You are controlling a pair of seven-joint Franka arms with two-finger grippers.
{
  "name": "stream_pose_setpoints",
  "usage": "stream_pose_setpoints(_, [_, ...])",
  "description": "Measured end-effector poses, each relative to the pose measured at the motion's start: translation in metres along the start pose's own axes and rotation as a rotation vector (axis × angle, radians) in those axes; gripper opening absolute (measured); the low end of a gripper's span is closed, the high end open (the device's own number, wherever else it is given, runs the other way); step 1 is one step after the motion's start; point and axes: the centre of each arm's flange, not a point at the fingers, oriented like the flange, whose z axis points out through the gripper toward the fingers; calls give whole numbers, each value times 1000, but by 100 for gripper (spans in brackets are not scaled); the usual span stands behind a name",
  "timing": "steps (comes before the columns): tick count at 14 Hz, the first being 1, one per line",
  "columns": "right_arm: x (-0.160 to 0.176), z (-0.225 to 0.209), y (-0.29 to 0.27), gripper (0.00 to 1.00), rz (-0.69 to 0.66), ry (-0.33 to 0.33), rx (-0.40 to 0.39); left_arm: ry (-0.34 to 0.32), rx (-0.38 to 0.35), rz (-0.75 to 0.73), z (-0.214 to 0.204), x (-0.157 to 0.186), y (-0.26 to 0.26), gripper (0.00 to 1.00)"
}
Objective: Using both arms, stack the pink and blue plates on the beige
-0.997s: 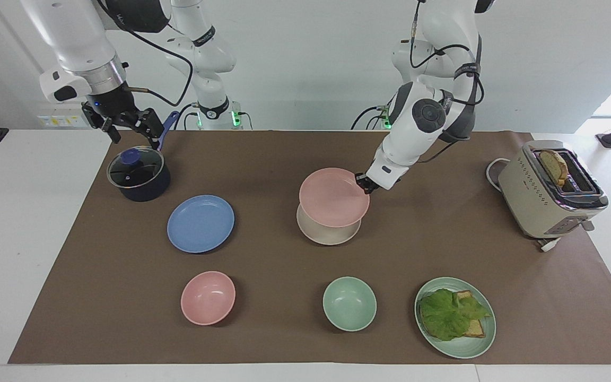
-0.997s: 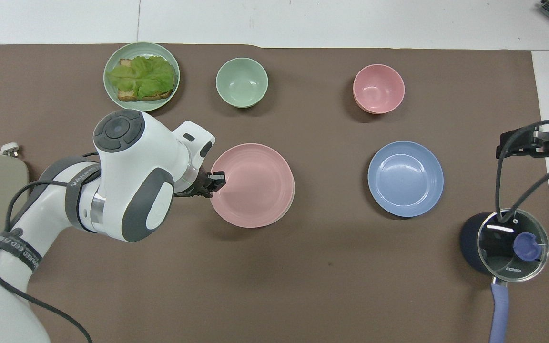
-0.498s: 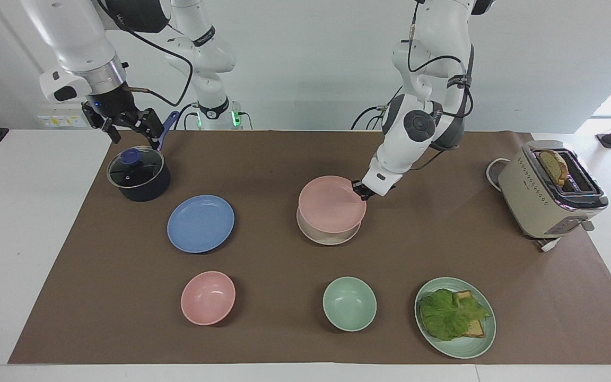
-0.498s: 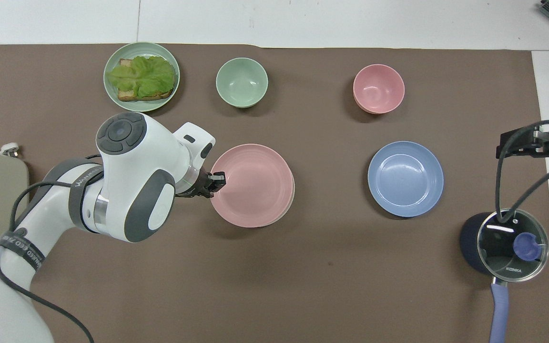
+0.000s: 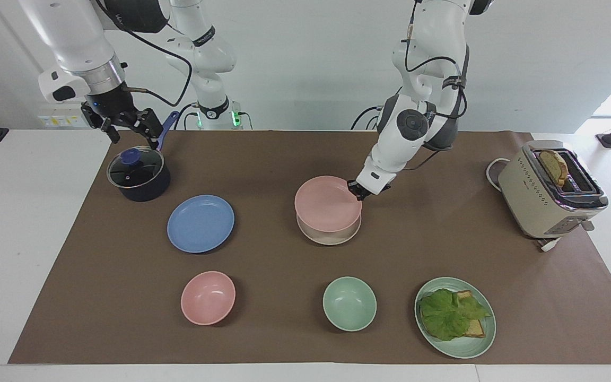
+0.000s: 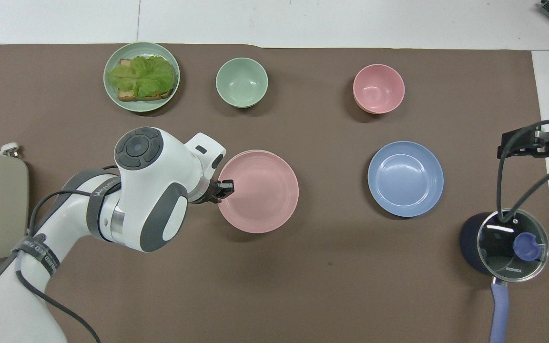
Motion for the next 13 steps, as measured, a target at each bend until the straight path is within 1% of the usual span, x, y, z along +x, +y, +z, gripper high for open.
stream_pose_setpoints(2, [0,0,0,100,0,0,0,-8,5,-1,7,0,-1,3])
stream_pose_setpoints(11, [0,1,1,100,1,-2,0,9,-1,4,22,3,2,3])
stream_pose_setpoints(12, [0,1,1,100,1,-2,0,9,-1,12,22,4,1,8])
stream_pose_setpoints(13, [0,1,1,100,1,-2,0,10,-1,19,22,4,1,21])
